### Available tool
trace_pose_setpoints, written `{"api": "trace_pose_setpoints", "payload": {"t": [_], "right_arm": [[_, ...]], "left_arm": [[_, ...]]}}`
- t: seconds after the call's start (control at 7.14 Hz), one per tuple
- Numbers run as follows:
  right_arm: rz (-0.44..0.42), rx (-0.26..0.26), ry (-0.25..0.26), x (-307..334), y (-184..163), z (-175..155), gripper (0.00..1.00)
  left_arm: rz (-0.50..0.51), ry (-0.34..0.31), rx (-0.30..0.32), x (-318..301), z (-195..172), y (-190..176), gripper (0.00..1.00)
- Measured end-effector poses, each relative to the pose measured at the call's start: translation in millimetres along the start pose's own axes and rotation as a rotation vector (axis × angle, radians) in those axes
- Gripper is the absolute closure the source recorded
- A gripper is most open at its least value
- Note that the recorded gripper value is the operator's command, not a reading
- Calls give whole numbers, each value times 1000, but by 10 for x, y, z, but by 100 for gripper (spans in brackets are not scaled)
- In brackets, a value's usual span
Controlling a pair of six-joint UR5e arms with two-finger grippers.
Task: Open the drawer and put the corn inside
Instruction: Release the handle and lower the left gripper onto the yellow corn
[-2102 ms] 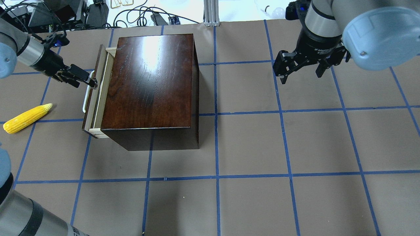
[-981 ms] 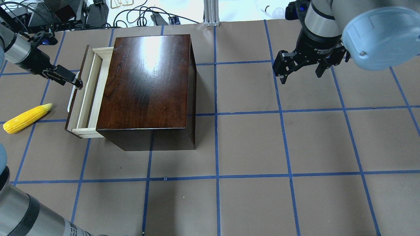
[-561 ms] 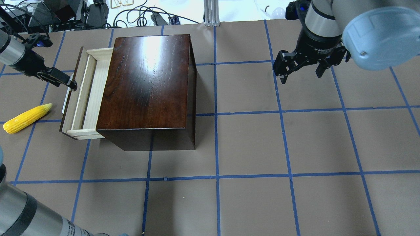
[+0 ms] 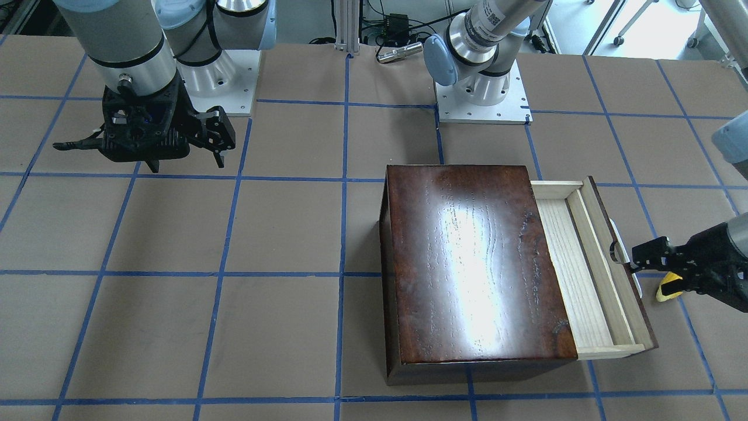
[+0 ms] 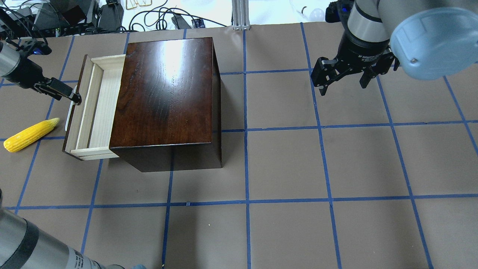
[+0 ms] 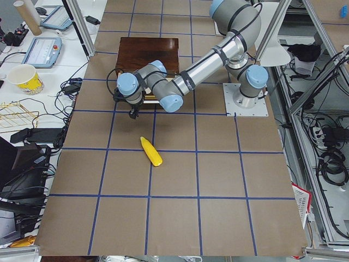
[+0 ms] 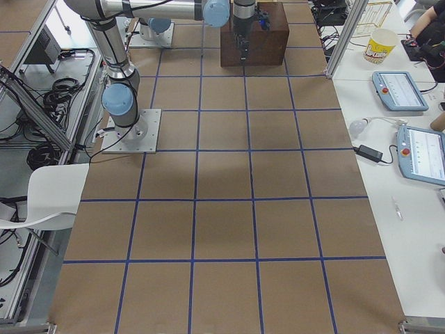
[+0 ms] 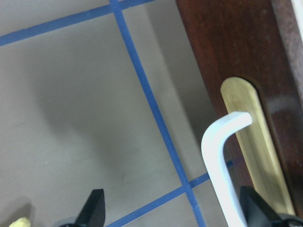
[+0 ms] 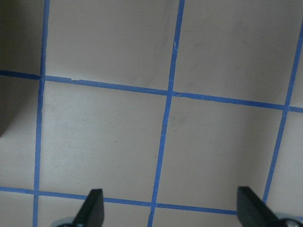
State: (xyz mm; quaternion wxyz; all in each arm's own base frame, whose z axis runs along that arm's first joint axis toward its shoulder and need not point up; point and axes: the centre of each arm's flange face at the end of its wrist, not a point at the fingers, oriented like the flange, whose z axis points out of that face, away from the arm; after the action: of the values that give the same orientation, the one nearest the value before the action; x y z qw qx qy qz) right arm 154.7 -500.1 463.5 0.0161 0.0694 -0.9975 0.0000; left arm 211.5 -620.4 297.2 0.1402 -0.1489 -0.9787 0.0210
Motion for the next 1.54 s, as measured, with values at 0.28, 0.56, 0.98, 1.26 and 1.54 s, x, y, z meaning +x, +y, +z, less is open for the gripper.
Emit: {"api": "trace_pose_setpoints", "payload": {"t": [0.28,0.56,0.98,1.26,1.54], "right_arm": [[-2,0,0,-9,1,0,0],[-2,0,0,-11,2,0,0],[-1,0,0,-6,1,0,0],[-2,0,0,-10,2,0,0],[-1,0,0,-8,1,0,0]], "left_arm": [[-61,1,-3,103,-235,-29,0],[-82,-25,-27,115,-573,-48,0],[50,-56,-56,-178,-804,145,0],[193,-38,-65,-603,-747,459,0],[360,-33,-104,-880,-553,619,0]]}}
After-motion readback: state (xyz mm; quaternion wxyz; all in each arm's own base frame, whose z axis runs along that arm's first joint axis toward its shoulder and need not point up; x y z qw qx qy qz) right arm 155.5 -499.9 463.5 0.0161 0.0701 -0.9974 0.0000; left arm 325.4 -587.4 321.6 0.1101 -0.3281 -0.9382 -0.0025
